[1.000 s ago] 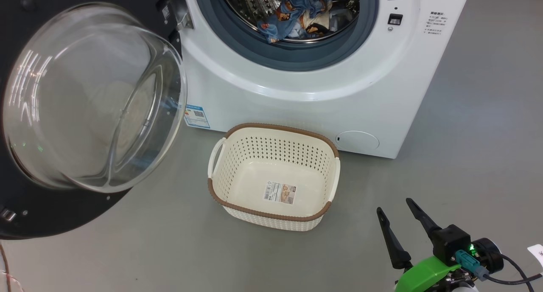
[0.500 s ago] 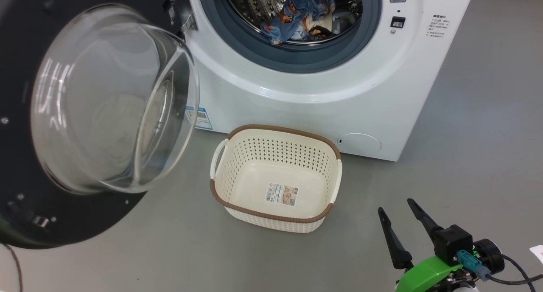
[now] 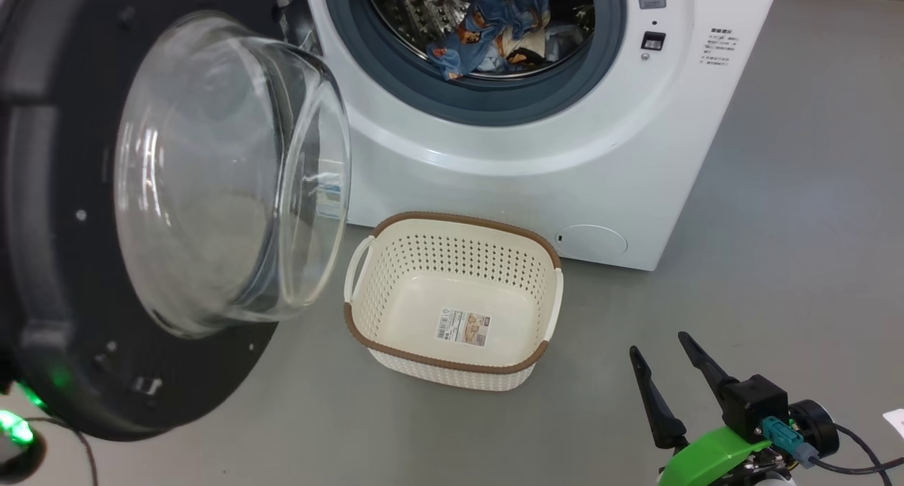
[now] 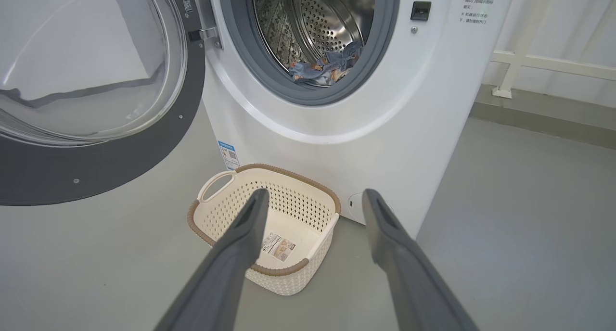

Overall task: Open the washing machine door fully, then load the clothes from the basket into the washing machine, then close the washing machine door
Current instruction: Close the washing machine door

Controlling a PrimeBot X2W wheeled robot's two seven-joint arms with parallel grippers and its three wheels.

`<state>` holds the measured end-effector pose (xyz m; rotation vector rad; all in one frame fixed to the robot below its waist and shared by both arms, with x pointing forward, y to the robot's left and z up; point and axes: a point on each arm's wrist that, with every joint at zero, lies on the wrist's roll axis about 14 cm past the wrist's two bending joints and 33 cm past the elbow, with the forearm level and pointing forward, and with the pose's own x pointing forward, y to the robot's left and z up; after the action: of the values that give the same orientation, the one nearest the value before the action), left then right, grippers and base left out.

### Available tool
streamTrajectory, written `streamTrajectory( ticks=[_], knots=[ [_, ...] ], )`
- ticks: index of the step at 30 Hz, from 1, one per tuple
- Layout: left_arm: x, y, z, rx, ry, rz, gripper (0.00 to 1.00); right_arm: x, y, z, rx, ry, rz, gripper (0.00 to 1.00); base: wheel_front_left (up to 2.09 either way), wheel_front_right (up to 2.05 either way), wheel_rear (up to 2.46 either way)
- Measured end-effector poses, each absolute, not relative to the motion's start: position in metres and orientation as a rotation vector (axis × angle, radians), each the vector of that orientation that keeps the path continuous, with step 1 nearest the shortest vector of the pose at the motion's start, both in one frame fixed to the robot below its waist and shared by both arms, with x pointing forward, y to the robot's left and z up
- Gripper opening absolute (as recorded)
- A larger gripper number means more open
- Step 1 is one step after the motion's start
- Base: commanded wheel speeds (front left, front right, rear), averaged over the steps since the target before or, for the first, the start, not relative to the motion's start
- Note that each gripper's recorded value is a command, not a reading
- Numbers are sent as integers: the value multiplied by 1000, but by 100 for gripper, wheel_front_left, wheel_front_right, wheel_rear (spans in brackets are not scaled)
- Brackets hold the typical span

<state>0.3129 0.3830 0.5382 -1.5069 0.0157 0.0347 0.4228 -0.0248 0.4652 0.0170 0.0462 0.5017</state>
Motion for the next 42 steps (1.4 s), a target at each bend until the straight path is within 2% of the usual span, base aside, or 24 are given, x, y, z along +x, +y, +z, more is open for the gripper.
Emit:
streamTrajectory(
  ticks=[16, 42],
  knots=[
    [323, 290, 536, -1516, 106, -201, 0, 421, -50, 460, 62, 68, 425, 100, 0, 0, 0],
    [388, 151, 547, -1544, 311, -536, 0, 402, -135, 461, 60, 67, 194, 100, 0, 0, 0]
  ],
)
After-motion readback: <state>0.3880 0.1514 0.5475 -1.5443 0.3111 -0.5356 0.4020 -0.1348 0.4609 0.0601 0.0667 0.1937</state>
